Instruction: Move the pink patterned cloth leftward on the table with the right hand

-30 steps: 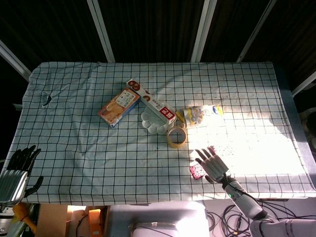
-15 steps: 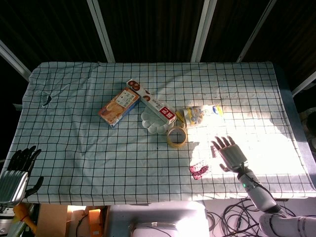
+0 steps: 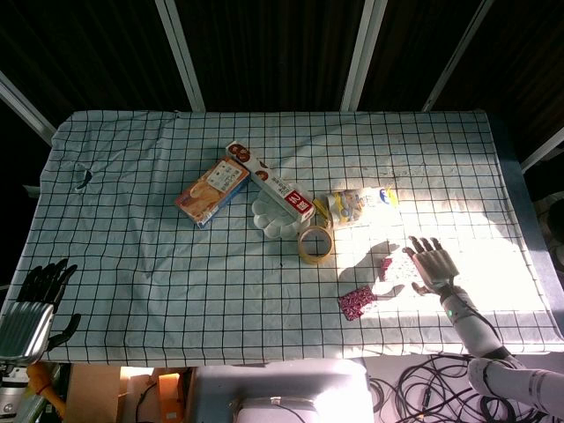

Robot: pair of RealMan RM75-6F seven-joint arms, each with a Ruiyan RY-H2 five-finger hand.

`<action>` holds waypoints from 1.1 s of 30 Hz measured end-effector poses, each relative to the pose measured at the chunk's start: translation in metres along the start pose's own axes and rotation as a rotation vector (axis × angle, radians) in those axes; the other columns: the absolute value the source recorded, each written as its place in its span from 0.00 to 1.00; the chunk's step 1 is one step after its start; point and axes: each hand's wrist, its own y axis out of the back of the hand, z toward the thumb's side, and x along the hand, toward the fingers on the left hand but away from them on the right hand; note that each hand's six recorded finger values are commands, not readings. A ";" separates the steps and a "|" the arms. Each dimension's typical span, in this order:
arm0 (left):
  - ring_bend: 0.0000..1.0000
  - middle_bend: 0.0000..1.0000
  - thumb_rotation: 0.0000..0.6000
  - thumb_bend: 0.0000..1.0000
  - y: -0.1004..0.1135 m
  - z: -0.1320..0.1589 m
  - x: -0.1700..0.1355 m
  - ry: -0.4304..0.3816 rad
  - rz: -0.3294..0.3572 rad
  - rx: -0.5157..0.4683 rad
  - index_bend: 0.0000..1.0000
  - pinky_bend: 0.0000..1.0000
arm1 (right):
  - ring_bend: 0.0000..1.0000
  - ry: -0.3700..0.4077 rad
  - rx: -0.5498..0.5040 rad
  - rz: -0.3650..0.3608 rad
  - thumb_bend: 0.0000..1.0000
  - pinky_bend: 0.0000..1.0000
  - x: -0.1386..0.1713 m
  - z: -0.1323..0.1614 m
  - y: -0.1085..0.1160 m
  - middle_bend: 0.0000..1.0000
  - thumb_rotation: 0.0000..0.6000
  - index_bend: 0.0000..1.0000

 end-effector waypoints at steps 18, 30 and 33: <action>0.00 0.00 1.00 0.36 0.001 -0.002 0.000 0.005 0.004 -0.006 0.00 0.01 | 0.00 0.027 -0.017 0.006 0.27 0.00 -0.009 0.017 0.000 0.00 1.00 0.28; 0.00 0.00 1.00 0.36 0.001 -0.003 0.000 0.007 0.004 -0.006 0.00 0.01 | 0.00 0.011 -0.018 0.001 0.27 0.00 -0.013 0.017 0.004 0.00 1.00 0.39; 0.00 0.00 1.00 0.36 0.001 -0.003 0.000 0.008 0.006 -0.007 0.00 0.01 | 0.00 0.010 -0.020 -0.008 0.27 0.00 -0.012 0.017 0.006 0.00 1.00 0.42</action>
